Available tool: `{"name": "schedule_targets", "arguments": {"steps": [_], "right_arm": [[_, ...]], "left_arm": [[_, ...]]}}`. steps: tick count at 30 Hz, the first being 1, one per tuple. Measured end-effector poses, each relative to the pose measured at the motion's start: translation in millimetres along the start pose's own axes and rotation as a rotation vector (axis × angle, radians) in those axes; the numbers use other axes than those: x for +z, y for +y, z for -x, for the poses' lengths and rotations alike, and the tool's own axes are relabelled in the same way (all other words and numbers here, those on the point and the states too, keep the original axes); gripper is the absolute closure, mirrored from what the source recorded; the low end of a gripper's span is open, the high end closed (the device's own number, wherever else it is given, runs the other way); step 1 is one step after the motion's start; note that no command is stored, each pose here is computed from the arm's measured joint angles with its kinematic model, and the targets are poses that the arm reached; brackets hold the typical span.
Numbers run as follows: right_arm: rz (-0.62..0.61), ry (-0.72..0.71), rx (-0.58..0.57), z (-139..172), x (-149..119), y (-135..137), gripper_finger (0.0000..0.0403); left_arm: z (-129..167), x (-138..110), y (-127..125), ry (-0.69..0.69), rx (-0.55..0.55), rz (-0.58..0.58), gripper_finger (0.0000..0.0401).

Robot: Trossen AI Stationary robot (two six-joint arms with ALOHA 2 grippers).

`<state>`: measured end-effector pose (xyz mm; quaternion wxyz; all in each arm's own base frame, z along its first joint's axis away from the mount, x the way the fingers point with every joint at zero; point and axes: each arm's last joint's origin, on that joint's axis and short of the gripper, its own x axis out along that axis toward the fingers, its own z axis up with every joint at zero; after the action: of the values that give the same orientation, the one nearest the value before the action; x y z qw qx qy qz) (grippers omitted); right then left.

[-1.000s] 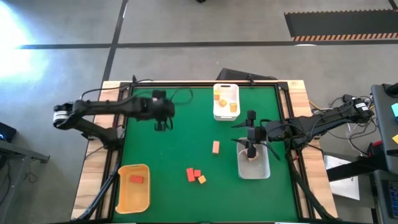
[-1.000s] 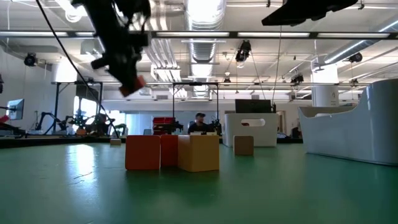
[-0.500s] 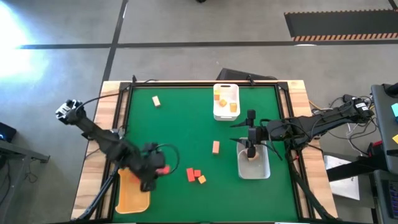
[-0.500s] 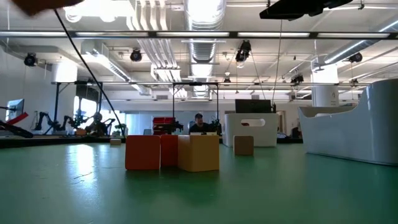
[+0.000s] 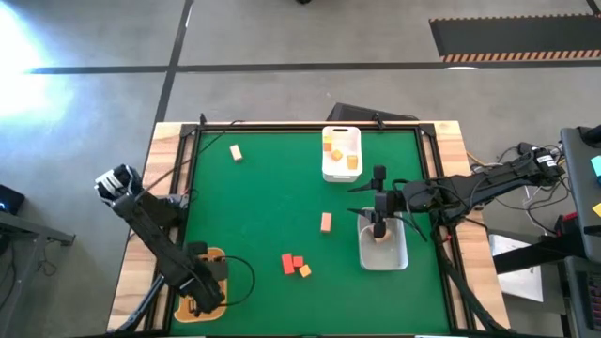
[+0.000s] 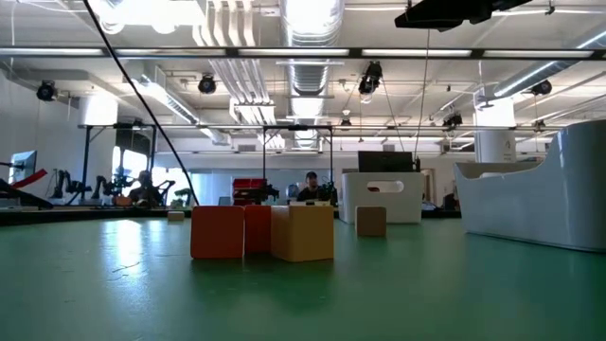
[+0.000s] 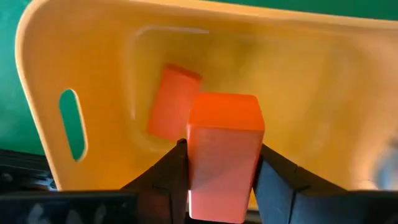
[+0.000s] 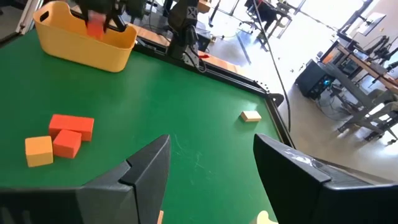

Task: Sort & place blocks by color
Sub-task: Put the orange block into the yellow bin, then adjust the yellow bin on the table

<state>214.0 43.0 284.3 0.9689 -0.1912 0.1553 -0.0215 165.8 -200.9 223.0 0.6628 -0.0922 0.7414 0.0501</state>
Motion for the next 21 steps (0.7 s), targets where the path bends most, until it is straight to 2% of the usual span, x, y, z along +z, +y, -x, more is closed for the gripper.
{"name": "schedule_targets", "arguments": {"steps": [2,4,8,17,21], "right_arm": [[-0.002,-0.003,0.000,0,0,0,0.0184],[-0.005,-0.006,-0.002,0,1,0,0.0184],[-0.023,-0.006,-0.002,0,1,0,0.0184],[-0.069,-0.006,-0.002,0,1,0,0.0184],[-0.095,-0.006,-0.002,0,1,0,0.0184]], "left_arm": [[-12,2,0,0.023,0.044,0.008,0.0258],[-23,4,0,0.050,0.093,0.010,0.0213],[-33,4,-2,0.071,0.126,-0.012,0.0148],[-18,8,-11,0.036,0.078,-0.021,0.0131],[-8,16,-13,-0.047,0.081,-0.022,0.0130]]}}
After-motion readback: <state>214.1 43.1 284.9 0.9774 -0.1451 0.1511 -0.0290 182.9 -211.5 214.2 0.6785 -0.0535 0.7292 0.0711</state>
